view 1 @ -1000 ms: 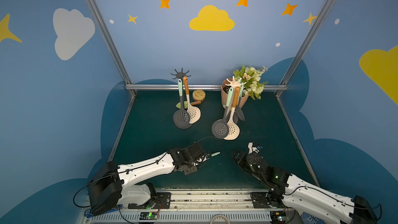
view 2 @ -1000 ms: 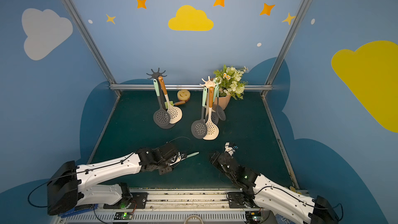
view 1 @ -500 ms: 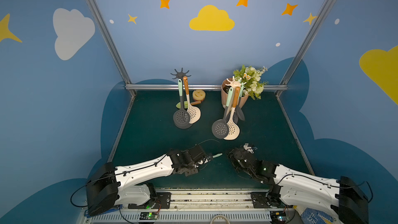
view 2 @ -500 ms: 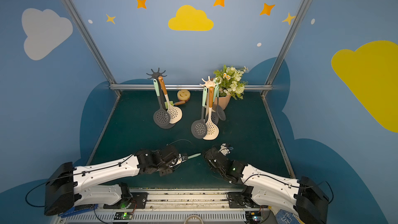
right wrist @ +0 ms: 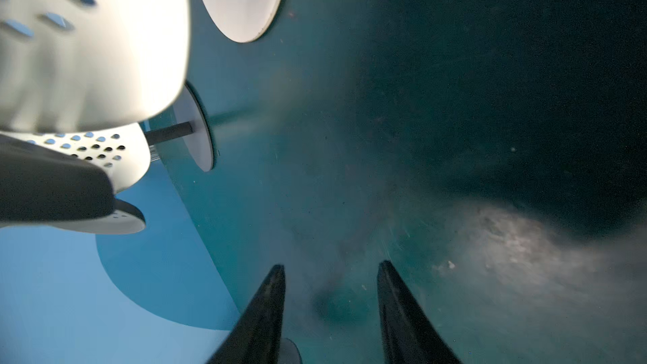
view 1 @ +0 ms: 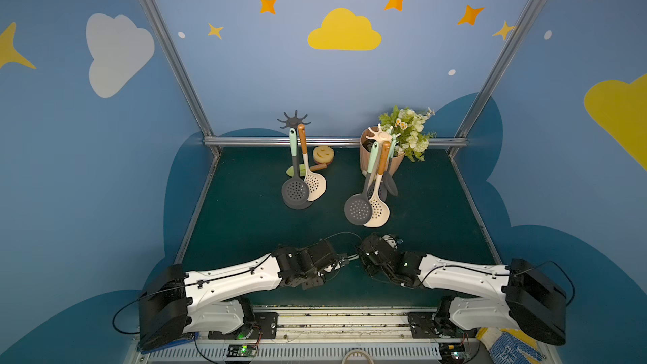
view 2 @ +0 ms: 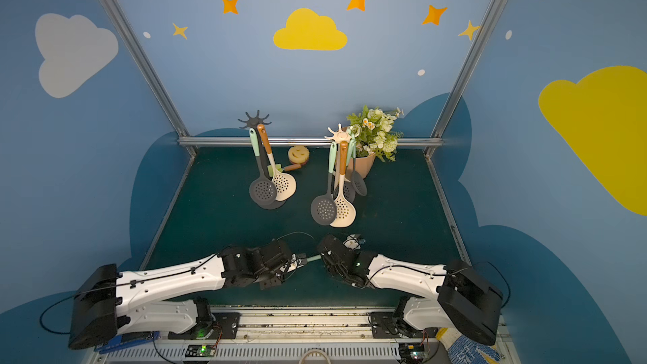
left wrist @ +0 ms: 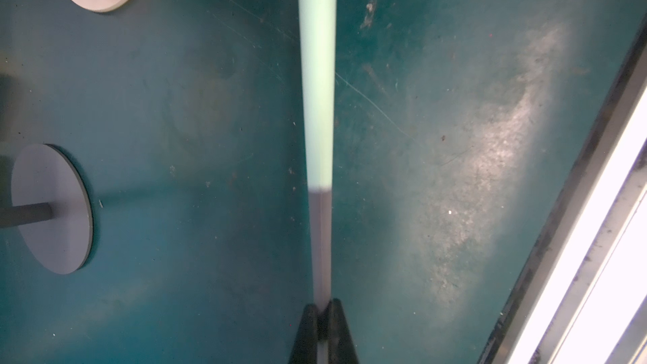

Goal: Hang the skimmer on the kitchen utensil rack
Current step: Pick up the skimmer from the center of the board.

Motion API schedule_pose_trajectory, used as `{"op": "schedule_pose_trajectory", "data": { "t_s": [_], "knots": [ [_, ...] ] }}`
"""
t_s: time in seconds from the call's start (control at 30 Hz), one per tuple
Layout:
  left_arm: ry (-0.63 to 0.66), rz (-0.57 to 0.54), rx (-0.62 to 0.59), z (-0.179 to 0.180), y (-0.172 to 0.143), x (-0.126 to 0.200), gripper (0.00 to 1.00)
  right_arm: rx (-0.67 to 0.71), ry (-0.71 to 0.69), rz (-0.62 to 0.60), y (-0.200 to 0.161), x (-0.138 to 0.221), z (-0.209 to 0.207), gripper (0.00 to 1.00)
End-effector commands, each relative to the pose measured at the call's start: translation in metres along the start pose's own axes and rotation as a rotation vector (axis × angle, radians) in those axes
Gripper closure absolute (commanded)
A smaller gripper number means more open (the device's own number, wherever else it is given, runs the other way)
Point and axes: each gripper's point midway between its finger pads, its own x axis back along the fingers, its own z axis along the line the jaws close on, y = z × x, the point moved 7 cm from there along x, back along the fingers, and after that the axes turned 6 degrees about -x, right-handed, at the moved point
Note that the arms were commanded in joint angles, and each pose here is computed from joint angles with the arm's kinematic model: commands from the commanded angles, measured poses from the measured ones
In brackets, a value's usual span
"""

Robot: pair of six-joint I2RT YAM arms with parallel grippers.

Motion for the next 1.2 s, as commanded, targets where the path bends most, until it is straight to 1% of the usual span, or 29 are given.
{"op": "schedule_pose_trajectory", "data": {
  "t_s": [0.0,0.07,0.13,0.23,0.27,0.37,0.4,0.43,0.47,0.5,0.53,0.57,0.7,0.83,1.0,1.03,1.17],
  "knots": [
    [0.029,-0.013,0.008,0.002,0.0,0.003,0.96,-0.06,0.028,0.043,-0.011,-0.004,0.01,0.66],
    [0.03,-0.011,0.005,0.001,0.001,0.003,0.96,-0.064,0.025,0.053,-0.014,-0.006,0.012,0.73],
    [0.03,-0.009,0.003,0.0,0.001,0.002,0.96,-0.058,0.027,0.051,-0.016,-0.005,0.013,0.84],
    [0.032,-0.006,0.008,0.001,0.002,0.002,0.96,-0.05,0.039,0.036,-0.016,0.0,0.017,0.96],
    [0.033,-0.005,0.008,0.001,0.003,0.002,0.94,-0.044,0.045,0.03,-0.015,0.002,0.017,0.99],
    [0.054,-0.013,0.014,0.004,0.005,0.005,0.81,0.002,0.072,-0.012,-0.012,0.014,0.023,1.0],
    [0.055,-0.016,0.014,0.004,0.005,0.007,0.74,0.034,0.078,-0.028,-0.011,0.019,0.027,1.0],
    [0.058,-0.019,0.019,0.005,0.005,0.009,0.63,0.062,0.083,-0.047,-0.009,0.024,0.03,1.0],
    [0.062,-0.026,0.021,0.005,0.006,0.012,0.56,0.09,0.089,-0.058,-0.008,0.028,0.034,1.0],
    [0.063,-0.035,0.023,0.005,0.006,0.015,0.51,0.131,0.097,-0.073,-0.007,0.031,0.034,1.0],
    [0.065,-0.048,0.028,0.006,0.006,0.018,0.47,0.164,0.126,-0.078,-0.01,0.038,0.045,1.0],
    [0.066,-0.057,0.032,0.006,0.007,0.02,0.44,0.201,0.134,-0.086,-0.011,0.041,0.048,1.0],
    [0.061,-0.122,0.066,0.008,0.009,0.036,0.4,0.415,0.203,-0.081,-0.019,0.051,0.067,1.0],
    [0.056,-0.237,0.134,0.009,0.01,0.054,0.37,0.646,0.237,-0.077,-0.027,0.063,0.082,1.0],
    [0.082,-0.35,0.242,0.016,0.007,0.071,0.31,0.869,0.351,-0.04,-0.039,0.08,0.1,1.0],
    [0.075,-0.366,0.265,0.017,0.006,0.073,0.31,0.927,0.374,-0.03,-0.042,0.084,0.104,1.0],
    [0.023,-0.414,0.324,0.017,0.006,0.076,0.31,1.057,0.449,-0.011,-0.048,0.099,0.116,1.0]
  ]
}}
